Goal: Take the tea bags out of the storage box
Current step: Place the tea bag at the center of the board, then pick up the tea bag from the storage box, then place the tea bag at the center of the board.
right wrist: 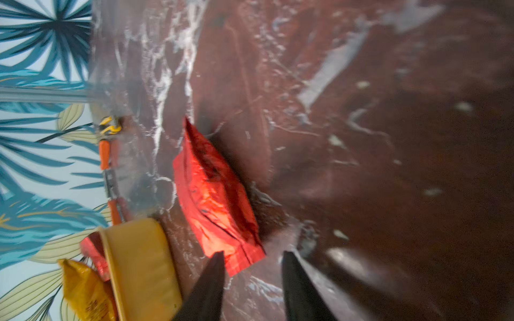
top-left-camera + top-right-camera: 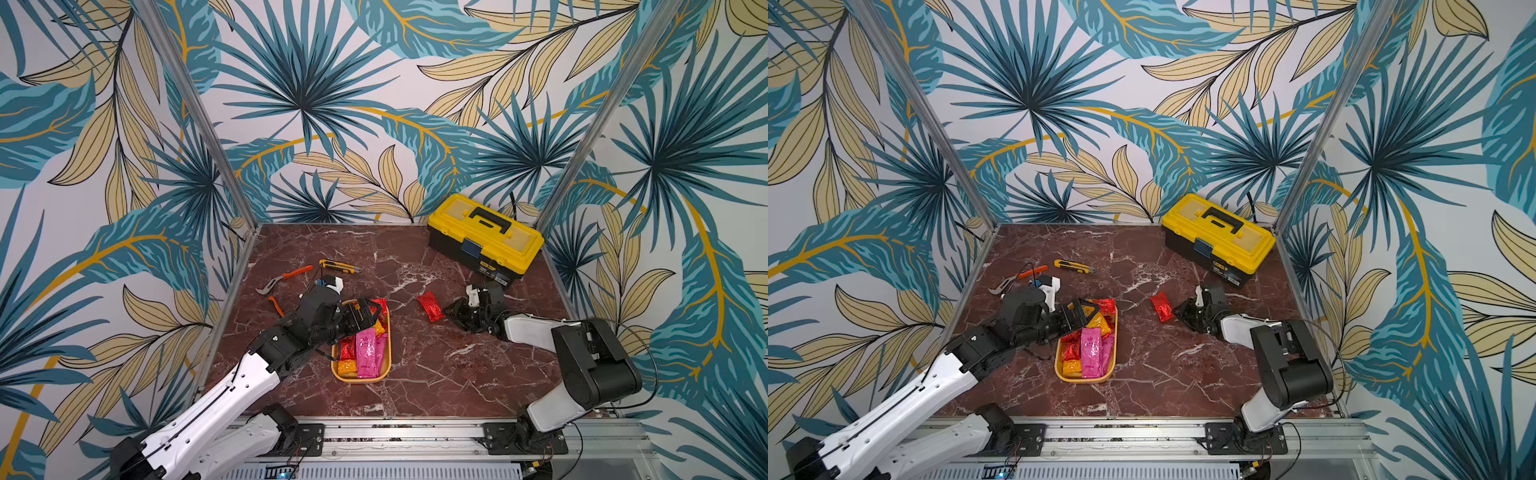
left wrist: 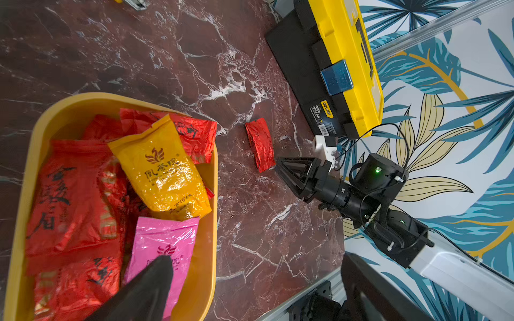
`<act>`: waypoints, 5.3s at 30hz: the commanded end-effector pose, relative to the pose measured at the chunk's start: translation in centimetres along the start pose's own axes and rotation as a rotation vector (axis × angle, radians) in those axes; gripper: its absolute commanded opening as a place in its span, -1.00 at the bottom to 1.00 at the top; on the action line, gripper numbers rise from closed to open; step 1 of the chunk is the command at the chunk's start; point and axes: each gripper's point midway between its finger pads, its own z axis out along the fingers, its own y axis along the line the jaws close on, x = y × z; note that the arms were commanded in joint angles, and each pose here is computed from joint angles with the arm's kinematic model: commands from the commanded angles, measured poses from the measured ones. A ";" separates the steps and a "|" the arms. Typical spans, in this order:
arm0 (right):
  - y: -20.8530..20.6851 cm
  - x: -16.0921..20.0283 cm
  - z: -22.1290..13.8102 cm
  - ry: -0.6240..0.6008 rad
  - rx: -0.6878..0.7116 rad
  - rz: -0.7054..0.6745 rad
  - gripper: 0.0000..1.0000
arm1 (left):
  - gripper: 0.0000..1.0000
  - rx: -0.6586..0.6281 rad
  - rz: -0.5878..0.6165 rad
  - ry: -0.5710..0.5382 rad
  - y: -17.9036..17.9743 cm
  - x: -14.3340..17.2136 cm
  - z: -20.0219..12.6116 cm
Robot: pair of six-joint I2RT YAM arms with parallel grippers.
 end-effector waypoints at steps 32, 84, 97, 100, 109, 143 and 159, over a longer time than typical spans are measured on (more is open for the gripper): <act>20.3 12.9 -5.1 0.238 -0.131 -0.707 -0.29 | 1.00 -0.140 -0.210 -0.028 10.4 -1.0 -1.8; 20.2 18.6 2.2 0.416 -0.069 -0.965 -0.35 | 1.00 -0.100 -0.325 0.001 13.3 3.0 -1.7; 20.5 19.2 2.6 0.440 -0.101 -0.948 -0.66 | 1.00 -0.094 -0.328 0.009 13.2 3.2 -1.6; 20.8 19.3 2.5 0.443 -0.116 -0.944 -0.83 | 1.00 -0.095 -0.329 0.011 13.2 3.2 -1.6; 21.3 19.5 1.9 0.441 -0.142 -0.927 -1.00 | 1.00 -0.093 -0.330 0.008 13.2 3.1 -1.6; 22.4 8.0 -9.0 0.090 -0.209 -0.750 -1.00 | 1.00 0.048 -0.085 0.125 1.4 -1.4 0.4; 9.2 -0.6 -11.5 -0.106 0.046 -0.447 -1.00 | 1.00 0.116 -0.045 0.187 -2.6 -0.1 3.5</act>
